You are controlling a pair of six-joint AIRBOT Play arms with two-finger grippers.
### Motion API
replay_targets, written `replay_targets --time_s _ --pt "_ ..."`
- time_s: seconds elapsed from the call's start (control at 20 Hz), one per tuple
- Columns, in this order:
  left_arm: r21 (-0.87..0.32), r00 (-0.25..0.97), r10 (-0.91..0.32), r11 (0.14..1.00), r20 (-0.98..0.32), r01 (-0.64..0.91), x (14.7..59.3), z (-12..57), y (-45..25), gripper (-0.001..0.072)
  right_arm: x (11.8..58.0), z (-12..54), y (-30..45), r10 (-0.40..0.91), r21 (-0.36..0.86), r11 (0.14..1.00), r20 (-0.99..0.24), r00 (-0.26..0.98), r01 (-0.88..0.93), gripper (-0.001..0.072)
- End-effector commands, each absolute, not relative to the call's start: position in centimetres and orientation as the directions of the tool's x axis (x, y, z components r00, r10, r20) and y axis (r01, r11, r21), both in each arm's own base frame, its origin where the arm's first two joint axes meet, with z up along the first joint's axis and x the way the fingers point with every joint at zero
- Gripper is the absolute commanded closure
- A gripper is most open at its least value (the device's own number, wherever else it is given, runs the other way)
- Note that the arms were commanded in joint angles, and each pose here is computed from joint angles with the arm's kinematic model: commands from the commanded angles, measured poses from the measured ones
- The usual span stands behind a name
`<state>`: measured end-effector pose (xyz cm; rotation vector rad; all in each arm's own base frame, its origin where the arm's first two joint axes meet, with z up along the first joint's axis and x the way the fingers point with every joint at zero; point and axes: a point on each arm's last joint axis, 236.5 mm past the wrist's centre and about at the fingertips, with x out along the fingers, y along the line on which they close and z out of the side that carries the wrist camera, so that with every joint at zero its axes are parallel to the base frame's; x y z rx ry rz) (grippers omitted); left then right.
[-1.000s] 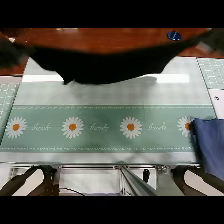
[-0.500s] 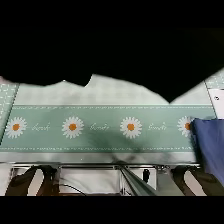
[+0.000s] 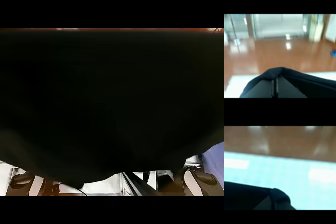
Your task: Fold the shirts.
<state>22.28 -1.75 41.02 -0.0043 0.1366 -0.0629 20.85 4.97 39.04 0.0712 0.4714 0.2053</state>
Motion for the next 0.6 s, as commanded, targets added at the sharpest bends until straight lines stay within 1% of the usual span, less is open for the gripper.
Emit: replay_targets --time_s 0.0,0.05,0.15,0.3,0.4,0.45,0.55 --pt "-0.151 0.928 -0.153 0.983 -0.34 0.106 27.7 32.4 -2.3 0.0692 25.2 32.3 5.4 0.295 0.239 0.952 -0.547 0.783 -0.191 0.0688" --pt "-0.213 0.907 -0.197 0.969 -0.372 0.123 29.8 30.1 -2.8 0.0692 27.2 29.6 5.2 0.314 0.285 0.942 -0.574 0.757 -0.175 0.0688" --pt "-0.276 0.869 -0.25 0.951 -0.427 0.138 34.3 25.9 -3.5 0.0692 31.2 24.6 4.9 0.347 0.353 0.923 -0.598 0.722 -0.151 0.0688" --pt "-0.328 0.786 -0.291 0.937 -0.546 0.119 40.8 18.4 -4.8 0.0692 36.9 18.0 3.3 0.355 0.4 0.912 -0.667 0.655 -0.087 0.0688" --pt "-0.348 0.736 -0.297 0.933 -0.608 0.089 44.8 12.9 -5.6 0.0692 41.0 14.2 2.9 0.386 0.452 0.89 -0.679 0.625 -0.059 0.0688" --pt "-0.358 0.72 -0.294 0.931 -0.629 0.068 46.7 10.4 -5.9 0.0692 43.0 12.2 2.5 0.394 0.474 0.88 -0.688 0.609 -0.034 0.0688" --pt "-0.355 0.724 -0.276 0.934 -0.632 0.045 50.6 6.9 -6.6 0.0692 46.9 8.8 1.7 0.401 0.512 0.859 -0.694 0.598 0.019 0.0688"
